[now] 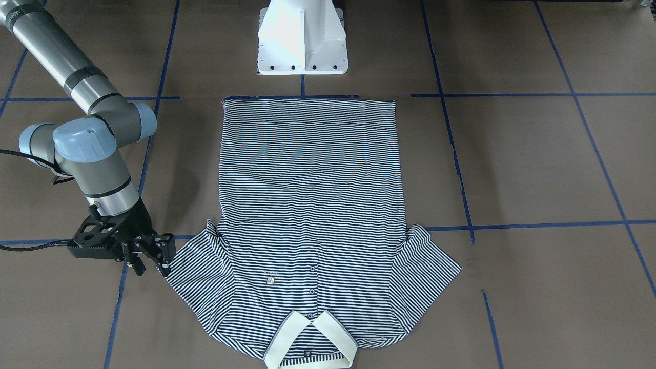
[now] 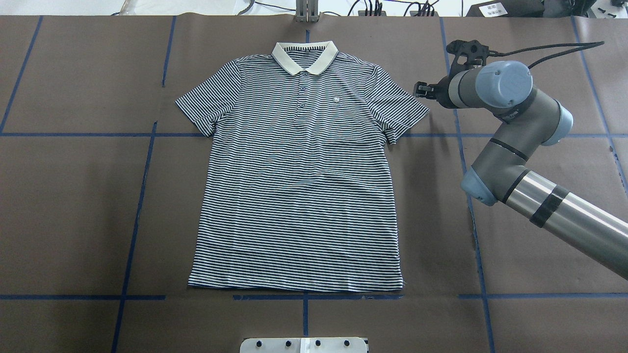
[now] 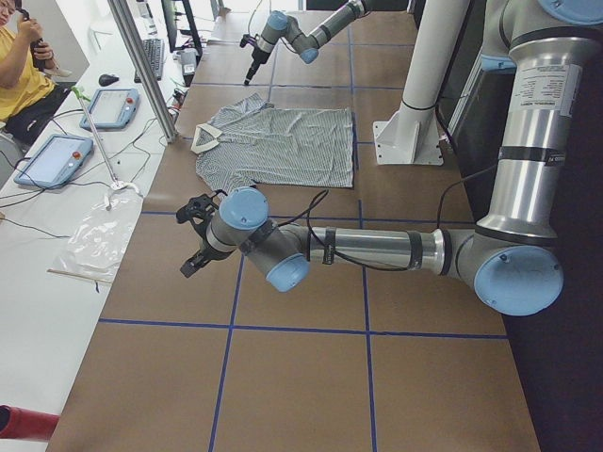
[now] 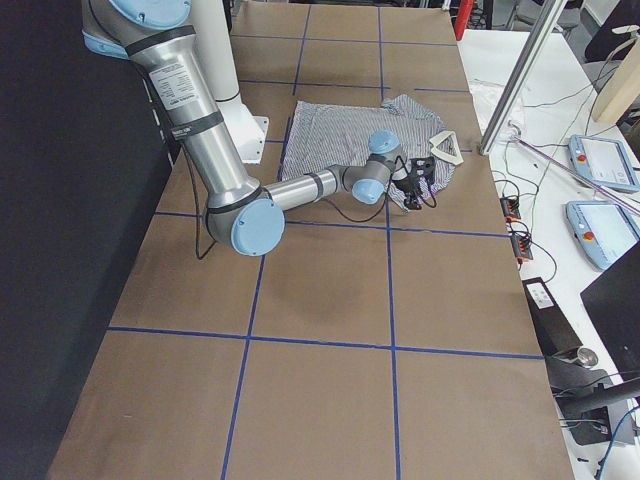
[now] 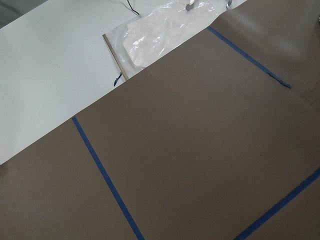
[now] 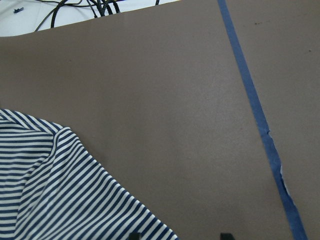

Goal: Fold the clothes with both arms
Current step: 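Move the right gripper in toward the shirt's sleeve nearest it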

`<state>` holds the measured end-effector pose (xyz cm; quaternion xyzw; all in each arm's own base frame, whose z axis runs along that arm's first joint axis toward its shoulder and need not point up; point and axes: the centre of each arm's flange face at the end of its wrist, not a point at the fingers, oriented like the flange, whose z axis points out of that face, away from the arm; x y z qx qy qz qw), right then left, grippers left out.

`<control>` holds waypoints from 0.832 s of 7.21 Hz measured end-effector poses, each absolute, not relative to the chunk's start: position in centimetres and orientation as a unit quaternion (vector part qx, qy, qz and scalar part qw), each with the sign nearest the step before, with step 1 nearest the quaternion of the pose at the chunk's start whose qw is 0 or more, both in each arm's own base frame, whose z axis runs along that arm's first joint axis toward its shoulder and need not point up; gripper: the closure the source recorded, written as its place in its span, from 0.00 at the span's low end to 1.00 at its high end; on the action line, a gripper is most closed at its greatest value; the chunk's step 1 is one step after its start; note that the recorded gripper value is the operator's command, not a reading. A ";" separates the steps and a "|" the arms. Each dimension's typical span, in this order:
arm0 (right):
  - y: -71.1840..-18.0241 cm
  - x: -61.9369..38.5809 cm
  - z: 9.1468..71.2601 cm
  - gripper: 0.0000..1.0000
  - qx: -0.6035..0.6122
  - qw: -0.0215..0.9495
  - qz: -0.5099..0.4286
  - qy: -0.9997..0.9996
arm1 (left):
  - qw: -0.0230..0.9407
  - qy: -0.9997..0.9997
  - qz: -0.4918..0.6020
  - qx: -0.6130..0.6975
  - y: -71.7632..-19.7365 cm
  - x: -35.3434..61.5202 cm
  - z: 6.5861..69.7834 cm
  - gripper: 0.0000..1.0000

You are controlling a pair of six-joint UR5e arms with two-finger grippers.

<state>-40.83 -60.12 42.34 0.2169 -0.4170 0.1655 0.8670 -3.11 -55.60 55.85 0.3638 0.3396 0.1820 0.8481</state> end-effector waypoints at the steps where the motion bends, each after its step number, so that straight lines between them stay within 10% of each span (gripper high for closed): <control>1: -59.7 -41.4 42.4 0.41 0.218 0.868 0.163 -0.415 | 0.848 0.340 0.182 0.364 -55.6 -3.1 55.9 0.00; 6: -59.1 -42.4 44.1 0.47 0.209 0.877 0.160 -0.402 | 0.848 0.340 0.182 0.363 -55.6 -3.1 55.9 0.00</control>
